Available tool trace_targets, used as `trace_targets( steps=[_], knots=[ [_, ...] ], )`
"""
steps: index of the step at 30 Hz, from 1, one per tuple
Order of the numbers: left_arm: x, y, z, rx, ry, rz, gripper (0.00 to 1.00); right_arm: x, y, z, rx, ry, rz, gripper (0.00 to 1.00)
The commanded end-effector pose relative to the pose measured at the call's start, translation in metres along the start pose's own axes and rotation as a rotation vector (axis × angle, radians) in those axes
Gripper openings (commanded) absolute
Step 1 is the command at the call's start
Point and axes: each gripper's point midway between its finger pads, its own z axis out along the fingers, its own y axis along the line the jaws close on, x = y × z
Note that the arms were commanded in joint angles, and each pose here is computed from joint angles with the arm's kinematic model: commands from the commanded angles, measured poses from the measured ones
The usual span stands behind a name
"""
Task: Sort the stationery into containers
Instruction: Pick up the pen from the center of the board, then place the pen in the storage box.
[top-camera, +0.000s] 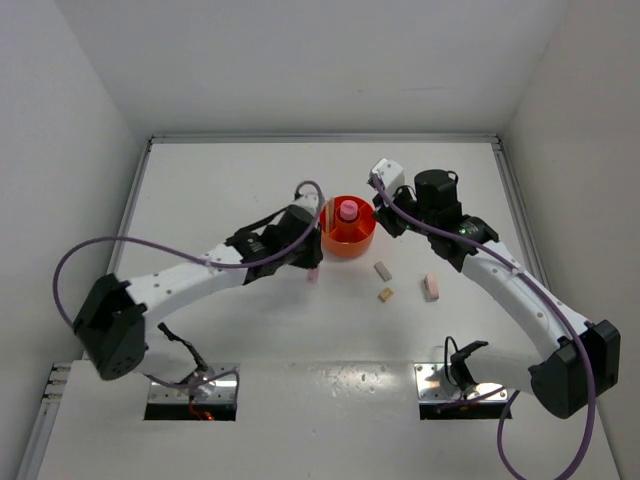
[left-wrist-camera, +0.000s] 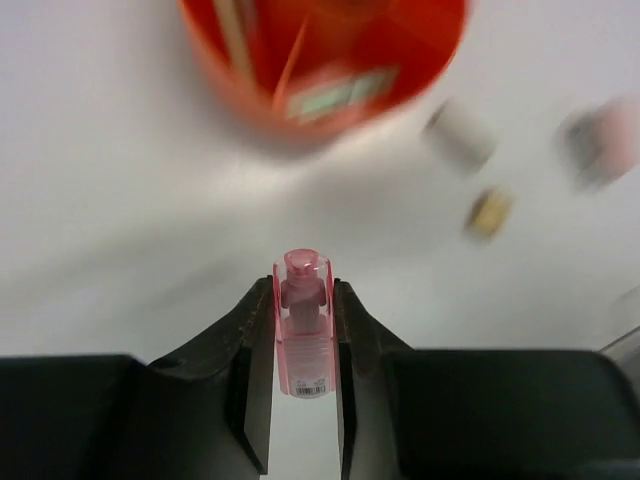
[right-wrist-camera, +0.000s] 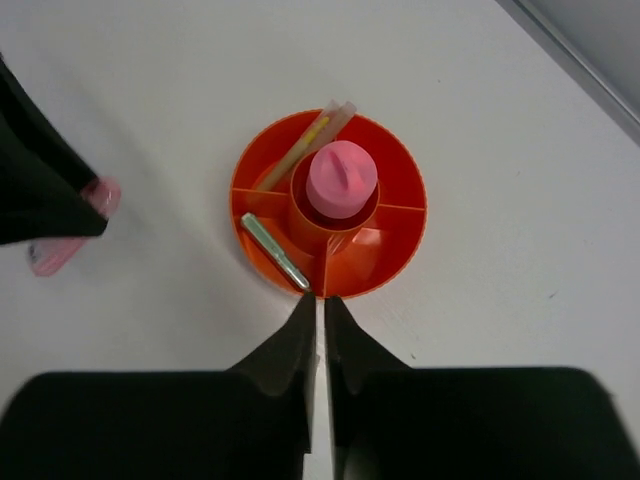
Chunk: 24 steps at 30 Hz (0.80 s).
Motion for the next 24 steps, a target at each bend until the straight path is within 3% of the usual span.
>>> trace_targets(
  steps=[1,7,11,24],
  knots=[
    [-0.105,-0.03,-0.034,0.114,-0.475,-0.283,0.0,-0.011,-0.009,0.003,0.031,-0.031,-0.006,0.0],
    [-0.159,-0.027,-0.048,0.023,-0.834,-0.471,0.0,-0.009,-0.018,0.004,0.095,-0.043,0.012,0.0],
    [-0.167,-0.027,-0.044,0.001,-0.972,-0.533,0.0,-0.005,-0.018,0.004,0.101,-0.032,0.023,0.0],
    [-0.161,-0.037,0.006,-0.08,-0.969,-0.452,0.0,-0.009,-0.019,0.002,0.106,-0.049,0.02,0.0]
  ],
)
